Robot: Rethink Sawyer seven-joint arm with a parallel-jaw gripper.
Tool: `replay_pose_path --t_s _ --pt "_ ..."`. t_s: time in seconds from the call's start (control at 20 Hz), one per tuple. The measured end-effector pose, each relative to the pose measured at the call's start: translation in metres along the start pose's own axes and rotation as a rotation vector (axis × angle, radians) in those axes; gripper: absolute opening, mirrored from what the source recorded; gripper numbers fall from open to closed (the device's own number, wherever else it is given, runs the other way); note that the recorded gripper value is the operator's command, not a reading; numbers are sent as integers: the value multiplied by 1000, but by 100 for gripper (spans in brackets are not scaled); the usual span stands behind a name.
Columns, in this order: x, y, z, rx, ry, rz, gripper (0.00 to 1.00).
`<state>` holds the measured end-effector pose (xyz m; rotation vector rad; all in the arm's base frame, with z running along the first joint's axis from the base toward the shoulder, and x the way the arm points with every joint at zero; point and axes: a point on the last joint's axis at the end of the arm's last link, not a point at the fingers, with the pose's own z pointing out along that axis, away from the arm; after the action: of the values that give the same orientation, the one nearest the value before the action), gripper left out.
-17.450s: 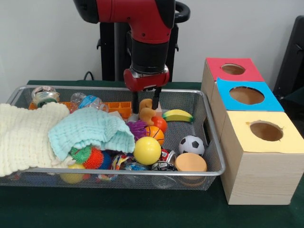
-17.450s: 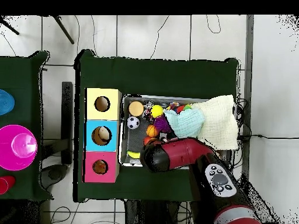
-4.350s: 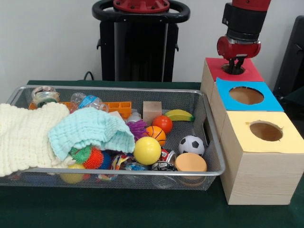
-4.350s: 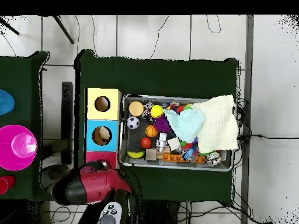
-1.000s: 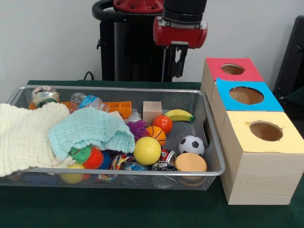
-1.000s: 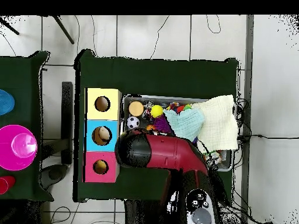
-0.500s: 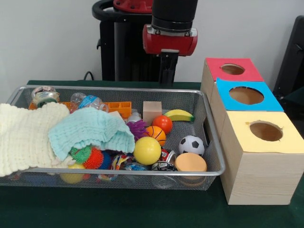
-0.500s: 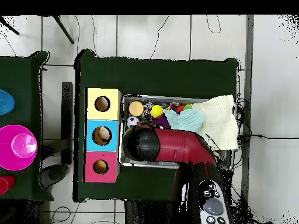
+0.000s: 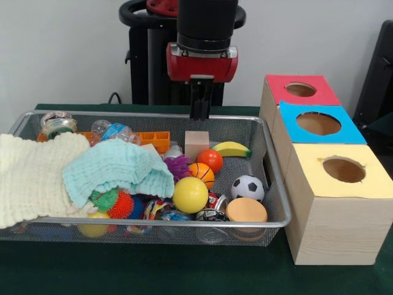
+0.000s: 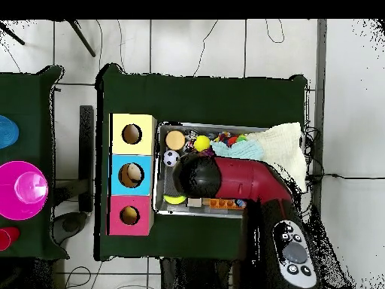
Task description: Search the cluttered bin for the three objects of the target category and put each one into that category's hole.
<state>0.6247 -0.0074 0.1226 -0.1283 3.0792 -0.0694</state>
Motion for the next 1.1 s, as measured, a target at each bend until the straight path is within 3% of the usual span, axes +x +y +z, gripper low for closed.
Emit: replay_pose_path --t_s 0.75,1.1 --pt "-25 -48 0 -31 12 4 0" --pt "-37 -55 -6 -60 24 10 0"
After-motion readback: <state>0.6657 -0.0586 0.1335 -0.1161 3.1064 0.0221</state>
